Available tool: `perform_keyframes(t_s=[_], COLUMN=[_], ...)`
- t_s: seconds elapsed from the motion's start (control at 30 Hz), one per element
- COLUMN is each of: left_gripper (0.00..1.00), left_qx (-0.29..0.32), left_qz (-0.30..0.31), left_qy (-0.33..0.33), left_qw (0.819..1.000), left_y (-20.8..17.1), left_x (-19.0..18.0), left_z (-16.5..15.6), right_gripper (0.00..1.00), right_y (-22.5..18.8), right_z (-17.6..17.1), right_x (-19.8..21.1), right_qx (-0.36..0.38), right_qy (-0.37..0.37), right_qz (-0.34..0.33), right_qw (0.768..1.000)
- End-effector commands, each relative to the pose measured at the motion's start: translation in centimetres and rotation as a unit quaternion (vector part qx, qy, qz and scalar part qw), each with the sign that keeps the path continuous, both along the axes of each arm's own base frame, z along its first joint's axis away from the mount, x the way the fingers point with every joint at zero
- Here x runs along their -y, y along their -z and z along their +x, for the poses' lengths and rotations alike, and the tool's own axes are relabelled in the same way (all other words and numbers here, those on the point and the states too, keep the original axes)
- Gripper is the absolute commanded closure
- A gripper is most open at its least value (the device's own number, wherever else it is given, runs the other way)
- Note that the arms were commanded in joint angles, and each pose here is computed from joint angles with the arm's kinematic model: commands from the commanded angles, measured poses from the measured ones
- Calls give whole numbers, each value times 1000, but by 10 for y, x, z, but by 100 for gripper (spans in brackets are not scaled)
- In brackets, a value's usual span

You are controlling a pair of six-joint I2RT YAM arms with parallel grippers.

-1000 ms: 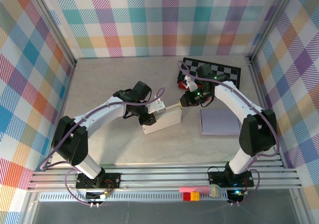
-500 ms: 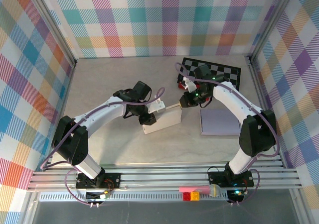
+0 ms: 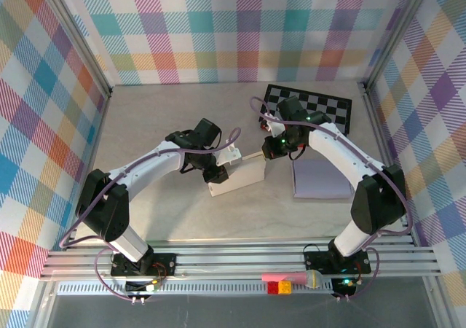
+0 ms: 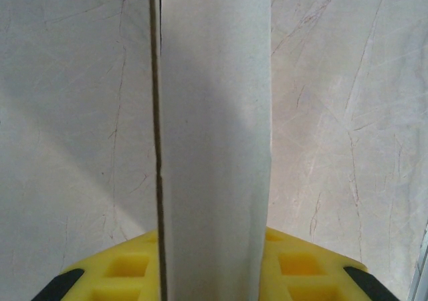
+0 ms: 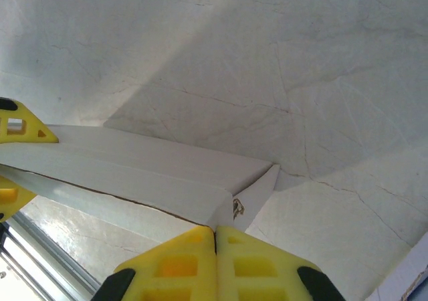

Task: Fold the paper box

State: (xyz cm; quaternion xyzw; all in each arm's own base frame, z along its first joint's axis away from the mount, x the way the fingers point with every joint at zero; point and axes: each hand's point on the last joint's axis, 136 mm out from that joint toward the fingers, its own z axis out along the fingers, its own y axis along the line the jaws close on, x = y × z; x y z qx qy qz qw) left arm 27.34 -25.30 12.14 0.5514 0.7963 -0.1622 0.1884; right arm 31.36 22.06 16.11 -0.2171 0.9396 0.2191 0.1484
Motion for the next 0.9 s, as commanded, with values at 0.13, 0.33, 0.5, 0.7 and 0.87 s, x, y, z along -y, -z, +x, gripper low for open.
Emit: perform_keyframes(t_s=[0.13, 0.33, 0.5, 0.7, 0.87], left_gripper=[80, 80, 80, 78, 75], left_qx=[8, 8, 7, 7, 7], left_qz=[-14, -15, -16, -16, -16], left_qy=[-8, -13, -13, -13, -13], left_qw=[1000, 1000, 1000, 1000, 1000], left_y=[-12, -12, -13, -13, -14], left_x=[4, 5, 6, 5, 5], left_z=[10, 12, 11, 12, 11], right_gripper=[100, 100, 100, 100, 100], right_y=[-5, -2, -6, -10, -14], right_z=[0, -1, -3, -2, 0], right_x=[11, 9, 5, 3, 1], right_qx=[-15, -16, -11, -20, -26], right_qy=[51, 67, 82, 93, 97], right_qz=[-22, -37, -37, -35, -34], right_qw=[998, 997, 996, 995, 994])
